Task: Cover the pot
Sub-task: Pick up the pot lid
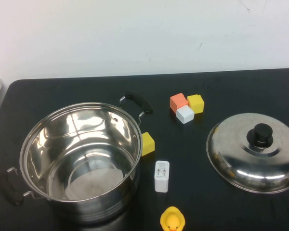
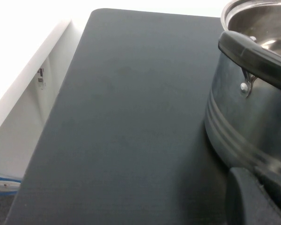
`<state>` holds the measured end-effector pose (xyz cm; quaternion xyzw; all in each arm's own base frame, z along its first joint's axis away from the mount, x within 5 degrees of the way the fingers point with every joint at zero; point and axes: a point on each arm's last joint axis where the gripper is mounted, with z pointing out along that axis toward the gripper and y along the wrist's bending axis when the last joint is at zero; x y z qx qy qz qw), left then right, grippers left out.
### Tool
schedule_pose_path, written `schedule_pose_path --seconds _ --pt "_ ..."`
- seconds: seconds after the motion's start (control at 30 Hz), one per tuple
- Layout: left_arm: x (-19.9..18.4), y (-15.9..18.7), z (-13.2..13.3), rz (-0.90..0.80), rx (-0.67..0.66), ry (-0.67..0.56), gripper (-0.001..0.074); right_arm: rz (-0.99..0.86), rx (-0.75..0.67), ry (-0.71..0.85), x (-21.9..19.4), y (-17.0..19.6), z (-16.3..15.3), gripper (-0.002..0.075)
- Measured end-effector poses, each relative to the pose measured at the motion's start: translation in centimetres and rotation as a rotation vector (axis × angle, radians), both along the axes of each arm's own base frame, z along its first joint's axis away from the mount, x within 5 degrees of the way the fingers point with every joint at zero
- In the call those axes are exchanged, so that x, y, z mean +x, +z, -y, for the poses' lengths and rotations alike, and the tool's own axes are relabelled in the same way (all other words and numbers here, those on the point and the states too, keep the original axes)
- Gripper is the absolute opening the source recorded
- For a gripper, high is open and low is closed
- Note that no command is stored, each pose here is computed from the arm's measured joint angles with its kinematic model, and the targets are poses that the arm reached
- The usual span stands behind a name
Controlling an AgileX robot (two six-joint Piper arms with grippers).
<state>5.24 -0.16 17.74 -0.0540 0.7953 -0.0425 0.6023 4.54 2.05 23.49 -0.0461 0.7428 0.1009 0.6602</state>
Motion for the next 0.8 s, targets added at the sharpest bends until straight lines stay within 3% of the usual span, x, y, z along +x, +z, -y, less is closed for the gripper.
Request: schedule_pose_path --seconds 0.17,0.3,0.4,0.57,0.7,0.8 --pt "0.0 0.0 0.0 0.0 0.0 0.0 -0.0002 -0.001 -0.205 0.034 1.6 3.6 0.0 -0.0002" --pt "0.0 0.0 0.0 0.0 0.0 0.0 -0.0002 -0.09 -0.253 0.036 4.2 4.5 0.2 0.0" --pt "0.0 0.0 0.0 0.0 0.0 0.0 -0.0002 -0.138 -0.258 -0.038 6.7 4.6 0.9 0.0044" --pt "0.0 0.0 0.0 0.0 0.0 0.0 -0.0002 -0.006 -0.197 -0.13 11.1 4.9 1.1 0.0231" --pt "0.0 0.0 0.0 0.0 0.0 0.0 -0.0002 0.167 -0.14 -0.047 15.7 4.1 -0.1 0.0425" --pt "0.0 0.0 0.0 0.0 0.0 0.0 -0.0002 0.202 -0.102 0.028 18.2 2.0 -1.0 0.0508"
